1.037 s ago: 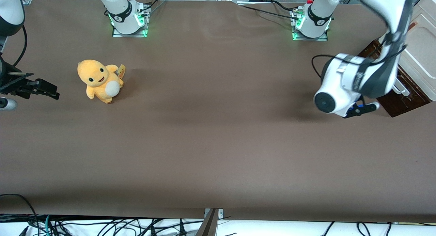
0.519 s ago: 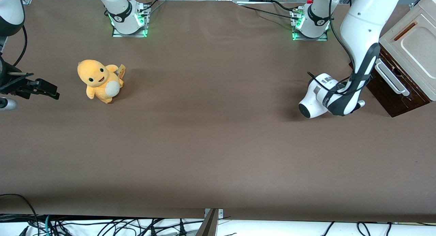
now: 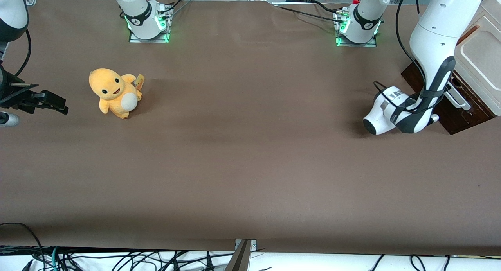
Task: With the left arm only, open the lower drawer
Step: 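Close the left gripper around the white bar handle, then pull the gripped handle outward to slide the lower drawer open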
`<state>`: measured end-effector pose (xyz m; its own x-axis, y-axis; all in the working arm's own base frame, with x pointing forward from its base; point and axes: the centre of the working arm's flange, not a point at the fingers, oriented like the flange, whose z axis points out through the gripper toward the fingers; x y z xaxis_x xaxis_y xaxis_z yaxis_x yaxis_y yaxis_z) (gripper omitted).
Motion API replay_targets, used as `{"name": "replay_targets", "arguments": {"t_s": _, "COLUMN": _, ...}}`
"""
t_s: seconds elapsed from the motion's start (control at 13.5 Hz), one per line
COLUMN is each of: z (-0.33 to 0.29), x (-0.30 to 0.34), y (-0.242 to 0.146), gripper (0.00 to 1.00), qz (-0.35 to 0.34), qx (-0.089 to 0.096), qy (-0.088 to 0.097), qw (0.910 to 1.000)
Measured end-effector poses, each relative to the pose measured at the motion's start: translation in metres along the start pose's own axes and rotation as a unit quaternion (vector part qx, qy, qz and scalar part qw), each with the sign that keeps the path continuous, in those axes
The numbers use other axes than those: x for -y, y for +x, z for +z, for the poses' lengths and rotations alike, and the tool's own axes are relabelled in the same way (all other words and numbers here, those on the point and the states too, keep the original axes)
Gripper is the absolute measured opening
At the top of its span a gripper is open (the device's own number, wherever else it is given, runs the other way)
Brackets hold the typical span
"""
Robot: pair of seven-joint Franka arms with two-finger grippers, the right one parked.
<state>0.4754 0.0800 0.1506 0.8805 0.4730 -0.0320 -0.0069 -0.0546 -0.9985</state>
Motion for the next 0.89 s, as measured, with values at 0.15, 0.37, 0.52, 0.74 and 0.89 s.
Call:
{"name": "replay_targets", "arguments": {"t_s": 0.15, "z": 0.001, "x": -0.001, "y": -0.002, "gripper": 0.59, "qz": 0.003, "qx": -0.001, "qy": 0.001, "qw": 1.0000}}
{"name": "replay_targets", "arguments": {"t_s": 0.37, "z": 0.001, "x": -0.002, "y": -0.004, "gripper": 0.45, "qz": 0.005, "qx": -0.001, "qy": 0.002, "qw": 1.0000}}
{"name": "replay_targets", "arguments": {"t_s": 0.52, "z": 0.003, "x": -0.002, "y": -0.004, "gripper": 0.38, "qz": 0.005, "qx": 0.000, "qy": 0.002, "qw": 1.0000}}
{"name": "replay_targets", "arguments": {"t_s": 0.74, "z": 0.011, "x": -0.002, "y": -0.002, "gripper": 0.37, "qz": 0.005, "qx": 0.009, "qy": 0.002, "qw": 0.9999}}
{"name": "replay_targets", "arguments": {"t_s": 0.89, "z": 0.014, "x": -0.001, "y": -0.001, "gripper": 0.33, "qz": 0.004, "qx": 0.012, "qy": 0.003, "qw": 0.9999}}
